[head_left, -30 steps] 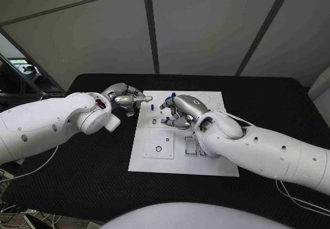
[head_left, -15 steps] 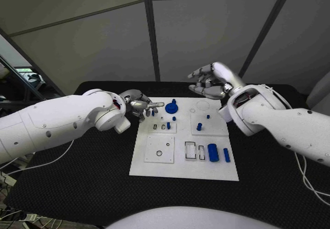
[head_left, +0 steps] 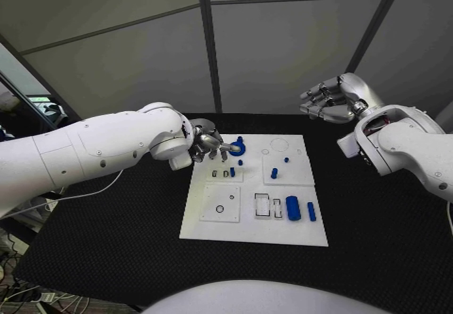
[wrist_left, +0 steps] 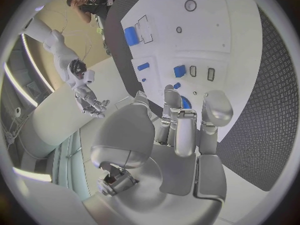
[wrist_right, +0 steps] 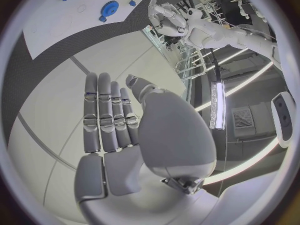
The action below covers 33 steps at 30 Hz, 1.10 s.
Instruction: Assemble the parts on the task board
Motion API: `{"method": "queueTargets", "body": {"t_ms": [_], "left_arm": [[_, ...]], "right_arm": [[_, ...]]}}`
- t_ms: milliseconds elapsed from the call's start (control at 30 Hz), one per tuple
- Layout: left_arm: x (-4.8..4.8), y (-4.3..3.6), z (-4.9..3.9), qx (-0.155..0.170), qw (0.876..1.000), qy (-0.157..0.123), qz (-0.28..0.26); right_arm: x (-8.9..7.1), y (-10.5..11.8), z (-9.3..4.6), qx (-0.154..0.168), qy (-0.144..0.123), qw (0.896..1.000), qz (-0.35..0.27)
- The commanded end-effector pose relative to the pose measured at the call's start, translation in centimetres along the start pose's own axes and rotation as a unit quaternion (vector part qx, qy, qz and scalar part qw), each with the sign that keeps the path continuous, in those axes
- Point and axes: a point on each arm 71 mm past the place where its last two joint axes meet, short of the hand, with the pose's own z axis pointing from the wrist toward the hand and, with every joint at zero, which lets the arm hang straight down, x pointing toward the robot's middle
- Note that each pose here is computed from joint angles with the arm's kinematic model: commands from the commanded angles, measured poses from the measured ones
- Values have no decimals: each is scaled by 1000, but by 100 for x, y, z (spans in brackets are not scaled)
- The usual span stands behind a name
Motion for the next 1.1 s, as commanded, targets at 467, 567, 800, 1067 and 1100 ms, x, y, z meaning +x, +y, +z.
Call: {"method": "queueTargets", "body": {"t_ms": [467, 567, 800, 1067, 1100], "left_arm": [[108, -150, 249, -56, 988, 52, 132], [105, -170, 271, -58, 988, 49, 136], [98, -208, 317, -59, 988, 44, 138], [106, -243, 377, -64, 986, 53, 142], [108, -246, 383, -65, 986, 54, 143]], "right_arm": [[-40, -30, 7, -12, 13, 999, 34], [-47, -35, 6, -12, 10, 999, 34], [-43, -30, 8, -11, 9, 999, 34], [-26, -18, 16, -13, 10, 999, 35], [-25, -18, 17, -12, 10, 999, 35]]}}
